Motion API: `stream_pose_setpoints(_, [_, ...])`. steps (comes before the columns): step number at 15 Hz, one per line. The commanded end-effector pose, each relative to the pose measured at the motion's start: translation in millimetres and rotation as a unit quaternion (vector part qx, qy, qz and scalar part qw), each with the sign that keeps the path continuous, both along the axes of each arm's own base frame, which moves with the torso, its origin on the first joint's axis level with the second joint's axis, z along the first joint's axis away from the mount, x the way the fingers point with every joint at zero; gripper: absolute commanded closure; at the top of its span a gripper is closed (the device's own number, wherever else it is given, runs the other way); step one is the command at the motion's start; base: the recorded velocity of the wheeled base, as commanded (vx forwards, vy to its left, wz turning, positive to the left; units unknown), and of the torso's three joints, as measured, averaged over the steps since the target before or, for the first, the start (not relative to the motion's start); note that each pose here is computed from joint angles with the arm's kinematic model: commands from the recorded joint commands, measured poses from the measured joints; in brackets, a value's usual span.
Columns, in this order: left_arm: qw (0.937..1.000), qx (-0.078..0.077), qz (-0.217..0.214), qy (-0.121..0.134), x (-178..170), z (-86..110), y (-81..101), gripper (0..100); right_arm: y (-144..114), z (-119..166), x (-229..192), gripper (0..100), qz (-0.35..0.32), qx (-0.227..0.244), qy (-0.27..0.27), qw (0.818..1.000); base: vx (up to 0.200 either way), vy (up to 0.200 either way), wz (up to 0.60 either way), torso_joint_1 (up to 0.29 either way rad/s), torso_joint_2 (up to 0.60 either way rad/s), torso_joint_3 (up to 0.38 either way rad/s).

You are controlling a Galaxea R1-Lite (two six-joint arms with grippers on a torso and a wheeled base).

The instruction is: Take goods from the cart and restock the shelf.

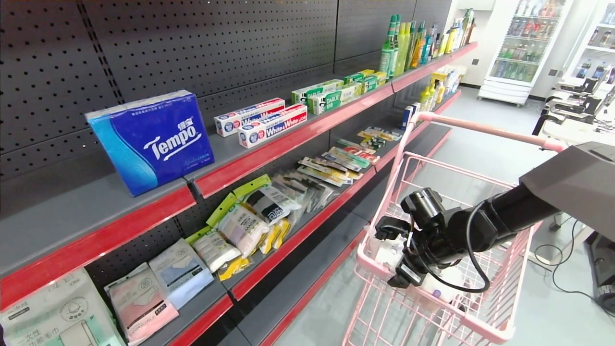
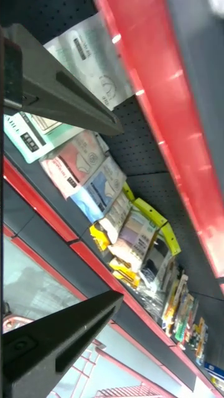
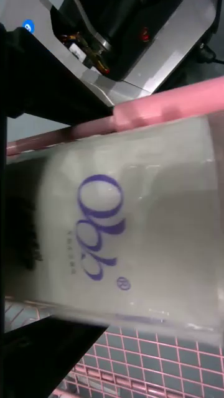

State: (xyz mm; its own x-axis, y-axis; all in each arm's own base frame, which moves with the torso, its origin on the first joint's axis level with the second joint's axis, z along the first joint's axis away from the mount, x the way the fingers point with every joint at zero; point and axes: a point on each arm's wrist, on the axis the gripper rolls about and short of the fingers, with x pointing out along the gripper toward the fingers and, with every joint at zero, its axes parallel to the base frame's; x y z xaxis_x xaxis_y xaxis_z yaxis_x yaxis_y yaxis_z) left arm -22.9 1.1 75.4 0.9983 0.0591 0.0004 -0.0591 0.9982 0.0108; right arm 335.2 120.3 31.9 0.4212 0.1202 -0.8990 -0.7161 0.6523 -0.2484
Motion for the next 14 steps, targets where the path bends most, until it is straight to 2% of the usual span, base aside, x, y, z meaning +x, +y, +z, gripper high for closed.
stream_pose_setpoints(1, [1.0, 0.0, 0.0, -0.001, 0, 0.2, 0.0, 0, -3, 4, 3, 0, -0.005, 0.007, -0.007, 1.0, 0.0, 0.0, 0.0, -0.139, 0.33, 0.183])
stream_pose_setpoints(8, [1.0, 0.0, 0.0, -0.001, 0, 0.2, 0.0, 0, -4, 33, 5, 0, 0.002, 0.034, -0.04, 0.999, 0.0, 0.0, 0.0, -0.023, 0.05, 0.03])
stream_pose_setpoints(14, [1.0, 0.0, 0.0, -0.001, 0, 0.2, 0.0, 0, -15, 43, 5, 0, -0.012, 0.037, -0.05, 0.998, 0.0, 0.0, 0.0, 0.0, 0.0, 0.0])
